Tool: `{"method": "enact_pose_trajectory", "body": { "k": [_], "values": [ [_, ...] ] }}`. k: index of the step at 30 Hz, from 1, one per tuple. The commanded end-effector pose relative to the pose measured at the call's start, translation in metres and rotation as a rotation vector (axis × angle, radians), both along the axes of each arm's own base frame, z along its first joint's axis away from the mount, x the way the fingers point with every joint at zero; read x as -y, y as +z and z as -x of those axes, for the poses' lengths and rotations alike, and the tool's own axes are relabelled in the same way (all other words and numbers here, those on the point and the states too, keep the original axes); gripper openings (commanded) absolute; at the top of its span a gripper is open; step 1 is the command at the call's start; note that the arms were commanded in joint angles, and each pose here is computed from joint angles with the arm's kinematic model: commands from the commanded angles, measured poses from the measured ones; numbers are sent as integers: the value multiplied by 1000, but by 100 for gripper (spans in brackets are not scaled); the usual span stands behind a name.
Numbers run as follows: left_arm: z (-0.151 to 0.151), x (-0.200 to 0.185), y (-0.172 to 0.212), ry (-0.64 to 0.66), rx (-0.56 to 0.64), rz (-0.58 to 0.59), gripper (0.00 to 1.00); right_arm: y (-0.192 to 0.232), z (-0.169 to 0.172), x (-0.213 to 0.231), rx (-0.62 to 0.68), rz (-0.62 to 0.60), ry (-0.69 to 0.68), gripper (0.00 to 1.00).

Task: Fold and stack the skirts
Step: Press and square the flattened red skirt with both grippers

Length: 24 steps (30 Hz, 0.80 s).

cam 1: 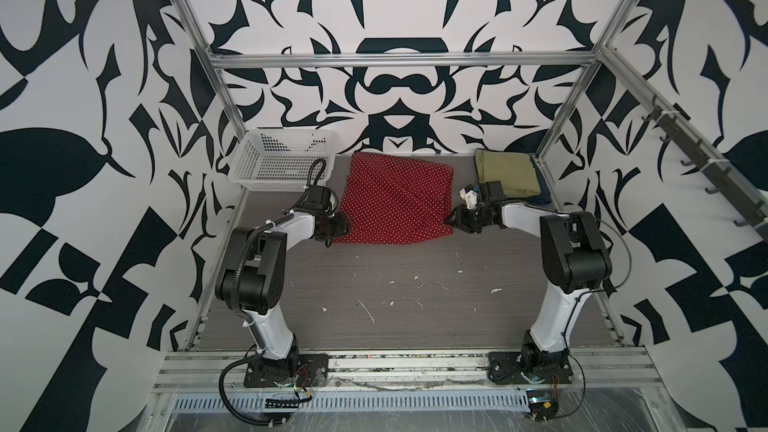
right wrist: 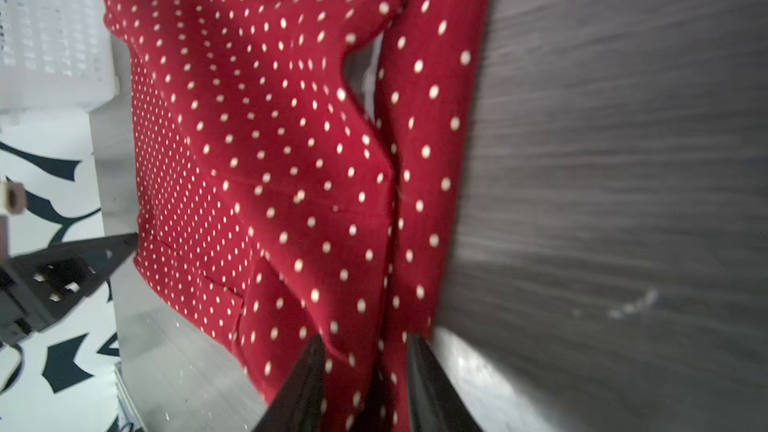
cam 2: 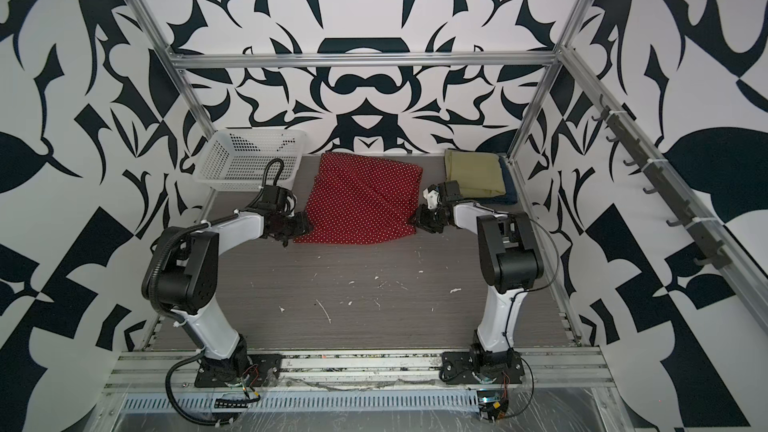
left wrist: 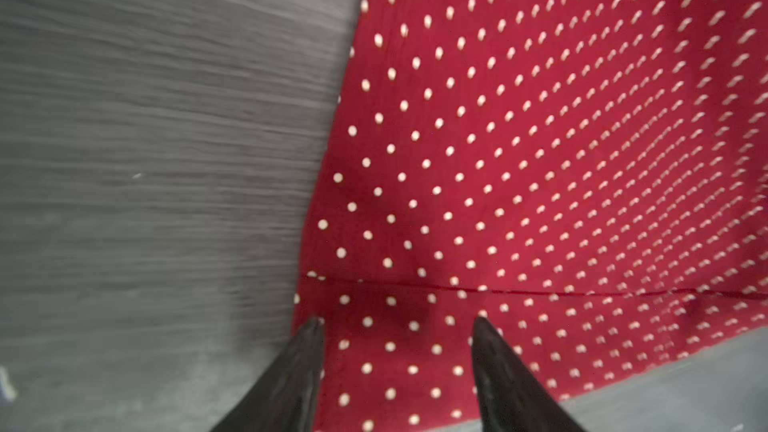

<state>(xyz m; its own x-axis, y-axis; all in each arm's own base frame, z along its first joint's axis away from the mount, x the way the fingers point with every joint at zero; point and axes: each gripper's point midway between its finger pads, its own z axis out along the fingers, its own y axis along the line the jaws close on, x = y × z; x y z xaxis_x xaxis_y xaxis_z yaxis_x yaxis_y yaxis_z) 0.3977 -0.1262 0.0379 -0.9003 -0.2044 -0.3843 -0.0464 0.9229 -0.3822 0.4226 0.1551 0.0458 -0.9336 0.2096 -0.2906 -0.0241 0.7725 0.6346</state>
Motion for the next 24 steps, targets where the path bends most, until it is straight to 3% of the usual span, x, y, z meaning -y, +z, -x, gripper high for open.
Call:
{"method": "enact_pose_trajectory", "body": {
  "k": [1, 3, 5, 14, 20, 21, 24],
  "values": [
    [-8, 9, 0, -13, 36, 52, 40, 26, -16, -13, 70, -36, 22, 22],
    [-7, 9, -3, -10, 29, 68, 14, 28, -14, -16, 61, -52, 33, 6],
    [-8, 7, -2, -9, 30, 68, 0, 35, -13, -13, 70, -42, 19, 0],
    [-5, -16, 53, 46, 141, 30, 0, 103, 6, 8, 197, -7, -55, 0],
    [18, -21, 65, 50, 163, 36, 0, 84, 40, 18, 167, 30, -59, 0],
    [22, -13, 63, 20, 145, 71, 7, 73, 46, 21, 143, 47, -56, 0],
    [36, 2, 41, -11, 58, 136, 44, 38, 68, 26, 61, 76, -55, 0]
  ]
}}
